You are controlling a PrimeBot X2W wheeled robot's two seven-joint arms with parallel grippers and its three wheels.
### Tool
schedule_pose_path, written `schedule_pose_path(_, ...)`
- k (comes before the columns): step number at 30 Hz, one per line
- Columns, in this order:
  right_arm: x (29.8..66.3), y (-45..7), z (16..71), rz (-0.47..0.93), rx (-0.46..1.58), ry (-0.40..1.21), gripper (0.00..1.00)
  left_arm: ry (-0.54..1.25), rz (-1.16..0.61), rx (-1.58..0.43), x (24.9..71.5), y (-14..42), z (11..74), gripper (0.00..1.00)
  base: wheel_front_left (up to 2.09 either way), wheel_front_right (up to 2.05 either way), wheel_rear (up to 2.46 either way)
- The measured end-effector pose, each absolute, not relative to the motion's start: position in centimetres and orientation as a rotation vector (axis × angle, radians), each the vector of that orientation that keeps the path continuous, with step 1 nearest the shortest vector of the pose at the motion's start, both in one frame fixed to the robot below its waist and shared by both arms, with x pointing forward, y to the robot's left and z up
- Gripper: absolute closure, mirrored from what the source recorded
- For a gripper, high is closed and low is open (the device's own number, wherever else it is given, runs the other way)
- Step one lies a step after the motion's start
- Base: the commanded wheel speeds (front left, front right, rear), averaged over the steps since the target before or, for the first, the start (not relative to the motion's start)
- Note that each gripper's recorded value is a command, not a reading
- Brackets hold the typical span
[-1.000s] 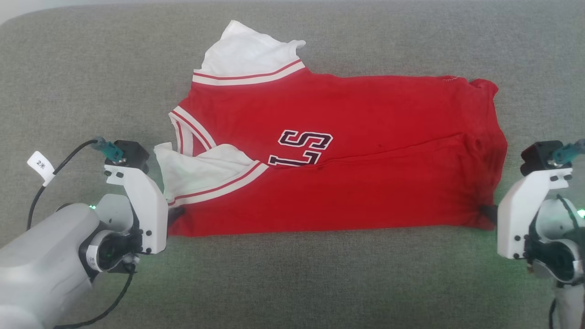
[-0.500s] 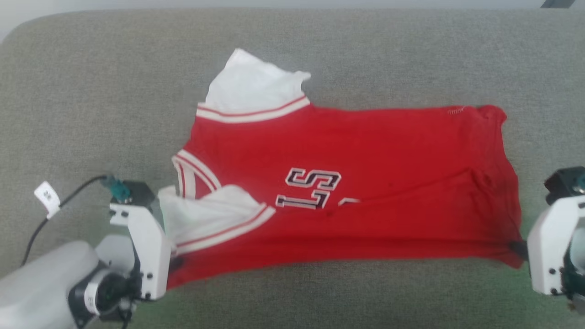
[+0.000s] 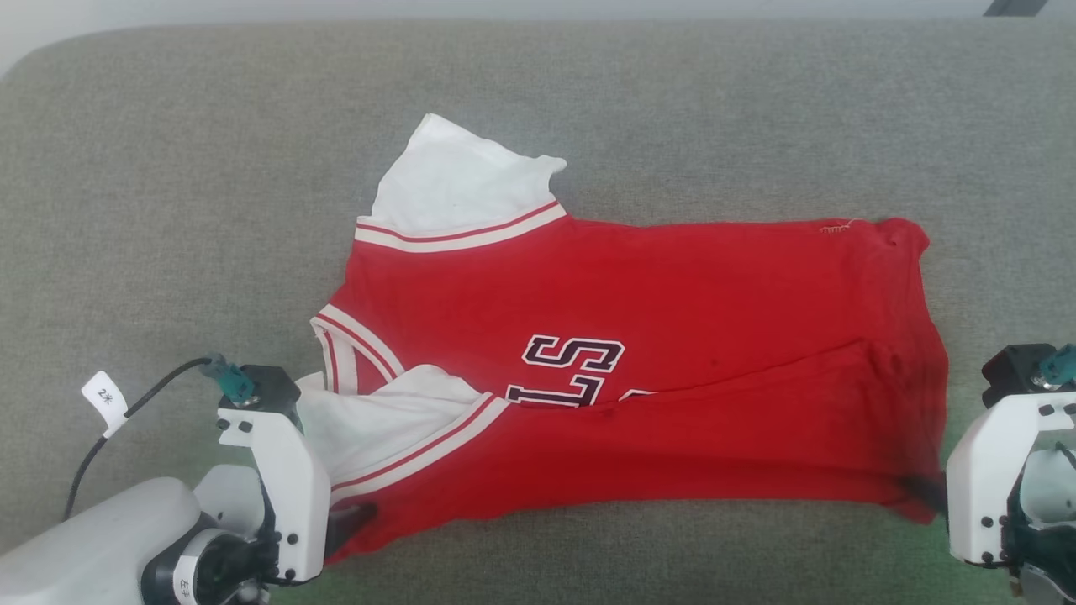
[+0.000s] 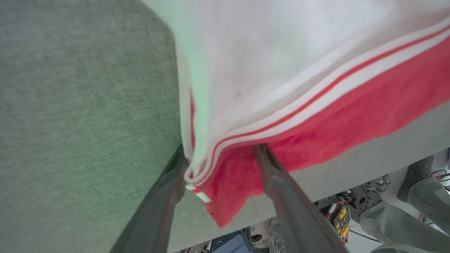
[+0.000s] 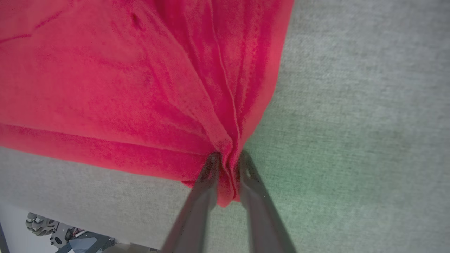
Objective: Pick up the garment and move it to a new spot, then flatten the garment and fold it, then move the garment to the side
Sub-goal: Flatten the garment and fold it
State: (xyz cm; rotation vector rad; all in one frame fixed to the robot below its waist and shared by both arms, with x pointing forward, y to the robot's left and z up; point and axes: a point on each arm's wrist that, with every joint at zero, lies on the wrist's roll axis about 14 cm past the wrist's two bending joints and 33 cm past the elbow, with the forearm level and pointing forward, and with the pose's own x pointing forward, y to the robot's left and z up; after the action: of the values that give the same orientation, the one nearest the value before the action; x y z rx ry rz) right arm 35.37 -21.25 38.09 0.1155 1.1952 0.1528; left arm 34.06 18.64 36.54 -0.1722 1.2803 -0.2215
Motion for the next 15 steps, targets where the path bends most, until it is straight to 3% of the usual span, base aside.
schedule_pose_path(7,35.7,-21.5,39.1,0.133,0.134,1.132,0.00,1.228,-0.191,-0.123,35.0,20.2,38.4,0.00,0.00,0.00,0.00)
schedule_pose_path(15,37.1,-23.0,43.0,0.076,0.139,0.928,0.00,1.106,-0.197,-0.026,38.6,20.9,43.1,0.00,0.00,0.00,0.00)
